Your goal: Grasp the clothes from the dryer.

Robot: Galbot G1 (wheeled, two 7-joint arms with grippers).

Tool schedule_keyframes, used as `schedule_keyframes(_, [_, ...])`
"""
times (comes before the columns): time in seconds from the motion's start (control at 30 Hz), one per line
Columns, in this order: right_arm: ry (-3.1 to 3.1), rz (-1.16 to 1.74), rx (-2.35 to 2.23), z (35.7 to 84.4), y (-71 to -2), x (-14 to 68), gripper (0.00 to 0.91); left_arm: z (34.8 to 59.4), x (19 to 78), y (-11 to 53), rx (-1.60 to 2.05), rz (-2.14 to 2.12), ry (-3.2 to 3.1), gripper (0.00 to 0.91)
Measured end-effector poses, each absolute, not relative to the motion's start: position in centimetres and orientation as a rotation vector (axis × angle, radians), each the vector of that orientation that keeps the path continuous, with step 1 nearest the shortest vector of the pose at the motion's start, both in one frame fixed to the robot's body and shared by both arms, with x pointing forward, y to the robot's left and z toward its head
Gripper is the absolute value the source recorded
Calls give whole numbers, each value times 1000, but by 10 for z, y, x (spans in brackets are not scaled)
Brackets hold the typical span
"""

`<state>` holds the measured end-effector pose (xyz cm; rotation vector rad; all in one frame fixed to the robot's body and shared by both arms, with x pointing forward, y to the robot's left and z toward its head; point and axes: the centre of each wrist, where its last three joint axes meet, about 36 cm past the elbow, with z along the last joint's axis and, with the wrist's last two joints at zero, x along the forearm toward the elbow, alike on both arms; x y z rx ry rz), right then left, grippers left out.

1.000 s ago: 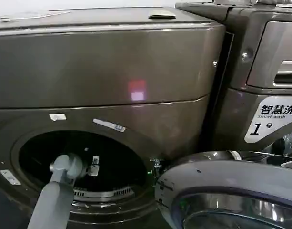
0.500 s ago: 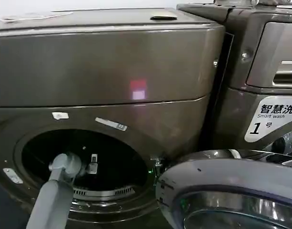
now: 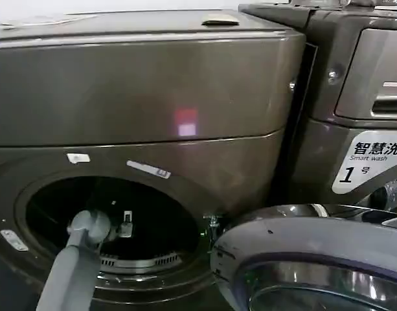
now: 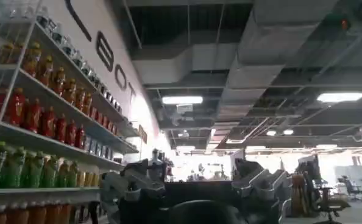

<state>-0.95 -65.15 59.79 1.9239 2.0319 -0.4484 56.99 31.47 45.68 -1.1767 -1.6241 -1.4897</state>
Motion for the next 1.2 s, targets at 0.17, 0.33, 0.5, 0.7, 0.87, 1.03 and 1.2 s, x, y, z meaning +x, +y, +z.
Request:
schedule_keyframes(0.17, [2038, -448, 1920, 597, -652, -8, 907, 461, 572, 313, -1177, -1477, -1655, 0])
schedule_keyframes(0.33, [2054, -452, 1908, 599, -651, -4, 907, 471, 574, 308, -1159, -1474, -1741, 0])
schedule_keyframes(0.5, [2078, -453, 1901, 599, -648, 1, 907, 487, 579, 298, -1099, -1496, -1882, 0])
schedule_keyframes(0.7, [2090, -454, 1887, 601, -645, 6, 907, 502, 589, 283, -949, -1496, -2090, 0])
schedule_keyframes(0.87, [2108, -453, 1875, 601, -644, 9, 907, 512, 596, 272, -753, -1441, -2284, 0])
schedule_keyframes(1.03, [2112, -461, 1850, 602, -643, 14, 907, 517, 595, 264, -549, -1346, -2465, 0])
schedule_keyframes(1.2, [2119, -470, 1835, 599, -643, 17, 907, 521, 588, 253, -330, -1203, -2652, 0])
